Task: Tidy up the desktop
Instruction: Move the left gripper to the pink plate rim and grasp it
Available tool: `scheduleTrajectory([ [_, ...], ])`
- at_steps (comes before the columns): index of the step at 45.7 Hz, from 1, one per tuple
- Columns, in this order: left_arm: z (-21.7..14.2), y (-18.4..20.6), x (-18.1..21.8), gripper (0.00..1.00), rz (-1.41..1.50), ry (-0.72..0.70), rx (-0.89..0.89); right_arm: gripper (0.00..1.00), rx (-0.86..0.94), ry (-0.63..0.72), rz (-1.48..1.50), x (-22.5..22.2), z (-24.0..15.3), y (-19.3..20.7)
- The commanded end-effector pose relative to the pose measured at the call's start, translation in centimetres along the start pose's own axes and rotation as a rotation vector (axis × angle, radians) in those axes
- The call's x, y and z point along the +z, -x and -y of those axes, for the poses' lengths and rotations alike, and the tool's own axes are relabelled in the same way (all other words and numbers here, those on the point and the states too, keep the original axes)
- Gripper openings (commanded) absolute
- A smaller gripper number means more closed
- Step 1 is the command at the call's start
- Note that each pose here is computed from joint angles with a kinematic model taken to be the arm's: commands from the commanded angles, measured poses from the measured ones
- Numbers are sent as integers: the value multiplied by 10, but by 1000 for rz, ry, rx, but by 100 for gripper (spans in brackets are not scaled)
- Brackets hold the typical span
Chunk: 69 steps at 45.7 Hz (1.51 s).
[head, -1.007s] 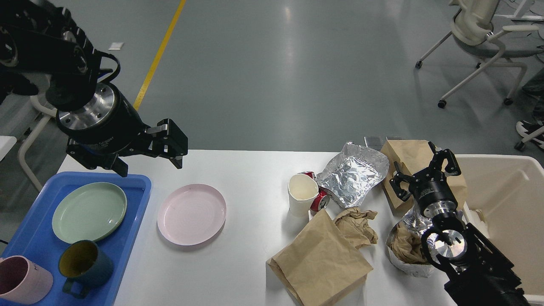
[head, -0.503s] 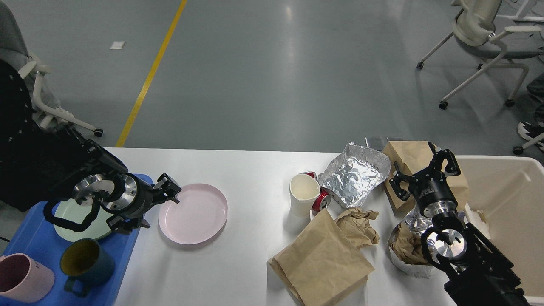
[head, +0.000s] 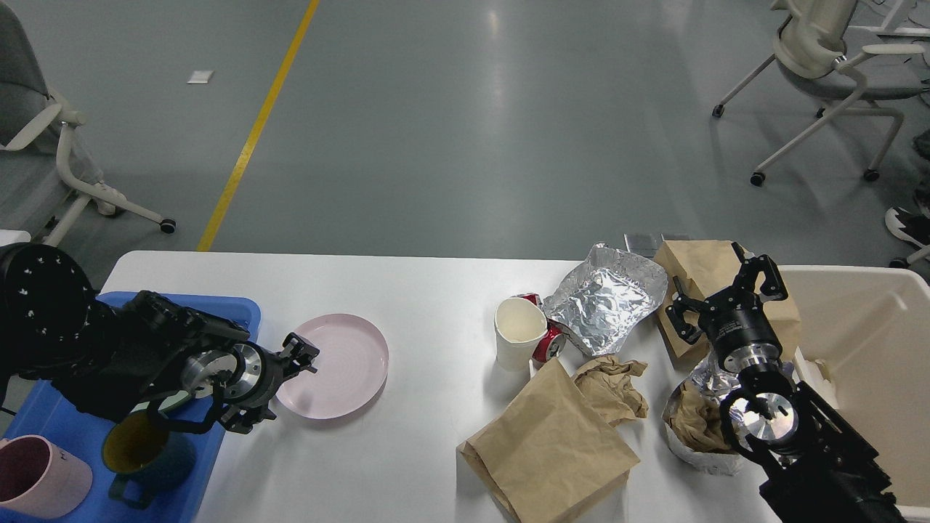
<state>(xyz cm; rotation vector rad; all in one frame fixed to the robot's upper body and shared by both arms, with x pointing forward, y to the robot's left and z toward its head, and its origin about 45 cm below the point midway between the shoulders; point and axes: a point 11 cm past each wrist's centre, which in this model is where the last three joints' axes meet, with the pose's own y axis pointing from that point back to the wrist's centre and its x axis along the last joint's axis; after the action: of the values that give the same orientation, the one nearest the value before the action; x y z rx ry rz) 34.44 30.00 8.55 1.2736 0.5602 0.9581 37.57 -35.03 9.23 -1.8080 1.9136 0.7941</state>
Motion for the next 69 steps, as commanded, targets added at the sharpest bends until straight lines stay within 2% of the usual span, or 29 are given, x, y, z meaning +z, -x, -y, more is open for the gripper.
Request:
scheduleTrajectory([
  [1, 9, 10, -8, 86, -49, -1, -2, 100, 0, 0, 0, 0, 0, 0],
  [4, 10, 10, -7, 85, -67, 10, 6, 100, 0, 0, 0, 0, 0, 0],
  [9, 10, 10, -4, 73, -72, 18, 8, 100, 0, -1, 0, 0, 0, 0],
  [13, 11, 9, -5, 68, -69, 21, 12, 100, 0, 0, 0, 0, 0, 0],
  [21, 18, 13, -11, 39, -87, 22, -5, 100, 0, 0, 0, 0, 0, 0],
  [32, 18, 17, -12, 13, -86, 11, -38, 100, 1, 1, 0, 0, 0, 0],
  [35, 19, 19, -13, 1, -84, 10, -62, 100, 0, 0, 0, 0, 0, 0],
  [69, -3, 6, -3, 0, -86, 15, -122, 100, 1, -1, 0, 0, 0, 0],
])
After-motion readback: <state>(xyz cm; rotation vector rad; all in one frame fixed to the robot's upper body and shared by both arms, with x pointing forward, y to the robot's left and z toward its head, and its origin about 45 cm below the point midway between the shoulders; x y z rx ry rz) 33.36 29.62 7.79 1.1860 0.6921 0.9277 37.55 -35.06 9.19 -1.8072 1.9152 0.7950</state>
